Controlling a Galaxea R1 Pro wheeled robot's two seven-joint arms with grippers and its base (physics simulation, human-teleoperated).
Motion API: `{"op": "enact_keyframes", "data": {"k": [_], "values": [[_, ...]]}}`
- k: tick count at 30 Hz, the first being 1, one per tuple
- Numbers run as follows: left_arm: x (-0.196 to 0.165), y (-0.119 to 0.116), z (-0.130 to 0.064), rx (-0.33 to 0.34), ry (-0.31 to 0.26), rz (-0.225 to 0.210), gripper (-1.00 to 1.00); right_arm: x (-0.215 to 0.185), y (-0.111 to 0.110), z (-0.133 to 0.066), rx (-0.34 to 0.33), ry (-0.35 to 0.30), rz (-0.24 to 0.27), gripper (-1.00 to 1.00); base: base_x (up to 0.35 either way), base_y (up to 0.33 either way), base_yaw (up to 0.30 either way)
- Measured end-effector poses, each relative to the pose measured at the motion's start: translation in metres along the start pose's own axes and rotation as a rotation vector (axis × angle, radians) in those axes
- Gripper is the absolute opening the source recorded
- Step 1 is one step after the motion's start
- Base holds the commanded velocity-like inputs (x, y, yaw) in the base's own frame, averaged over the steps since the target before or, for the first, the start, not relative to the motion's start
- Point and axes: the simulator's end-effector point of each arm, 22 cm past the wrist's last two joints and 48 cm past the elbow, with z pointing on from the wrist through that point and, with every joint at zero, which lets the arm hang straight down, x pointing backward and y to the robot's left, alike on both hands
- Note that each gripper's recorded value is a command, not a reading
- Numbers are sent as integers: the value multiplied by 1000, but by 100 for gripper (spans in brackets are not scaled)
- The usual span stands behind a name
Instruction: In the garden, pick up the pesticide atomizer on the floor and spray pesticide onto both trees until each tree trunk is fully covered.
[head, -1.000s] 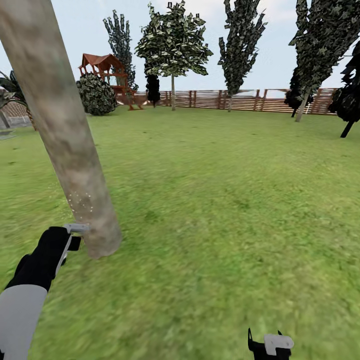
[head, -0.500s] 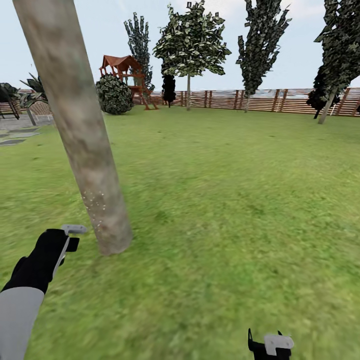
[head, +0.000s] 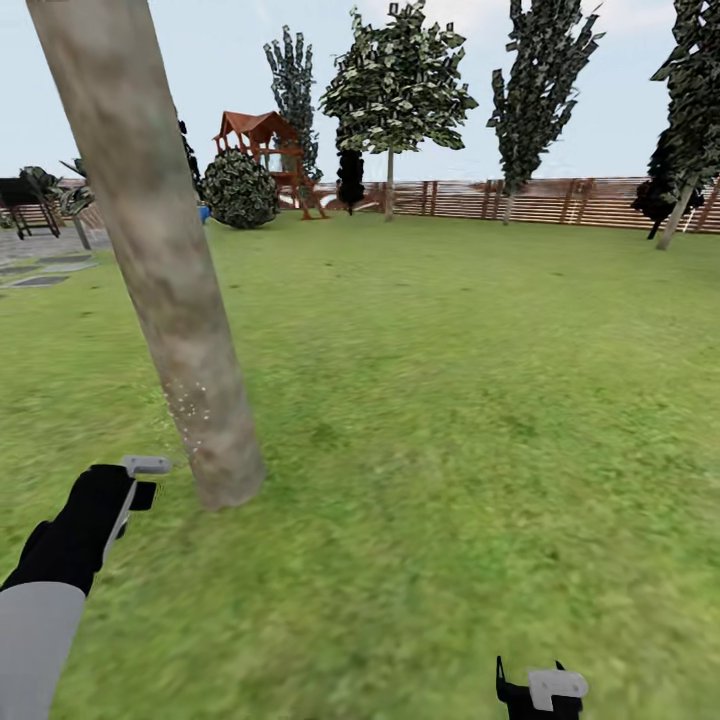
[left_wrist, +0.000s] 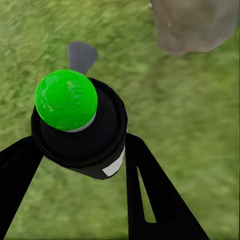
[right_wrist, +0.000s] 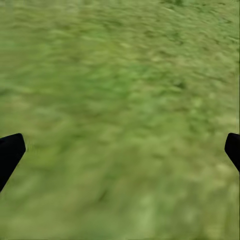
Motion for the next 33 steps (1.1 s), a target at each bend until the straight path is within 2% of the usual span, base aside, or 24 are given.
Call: {"op": "enact_keyframes", "data": {"k": [5, 7, 15, 20, 24, 26, 27, 29, 31, 33], "values": [[0, -57, -7, 86, 0, -3, -100, 0, 0, 0, 0, 0, 0, 100, 14, -20, 236], [-4, -68, -9, 97, -20, 2, -100, 0, 0, 0, 0, 0, 0, 100, 126, -173, 44], [-7, -63, -8, 88, -38, 1, -100, 0, -1, 0, 1, 0, -1, 100, 168, -222, 5], [-8, -70, -10, 98, -40, 4, -100, 0, -1, 0, 1, 0, -1, 100, 154, -236, 0], [14, -83, -6, 114, -10, 14, -100, 0, -1, 0, 1, 0, -1, 100, 89, -265, 0], [26, -75, -1, 100, 8, 17, -100, 0, -1, 0, 0, 0, -1, 100, 105, -266, 0], [38, -64, 5, 81, 19, 21, -100, 0, 0, 0, 0, 0, -1, 100, 134, -263, 16], [46, -48, 13, 59, 11, 24, -100, 0, 0, 0, 0, 0, -1, 100, 199, -219, 172], [59, -43, 22, 49, 31, 27, -100, 0, 0, 0, 0, 0, 0, 100, 263, -159, 258], [59, -43, 24, 41, 22, 17, -100, 0, 0, 0, 0, 0, 0, 100, 280, -139, 270]]}}
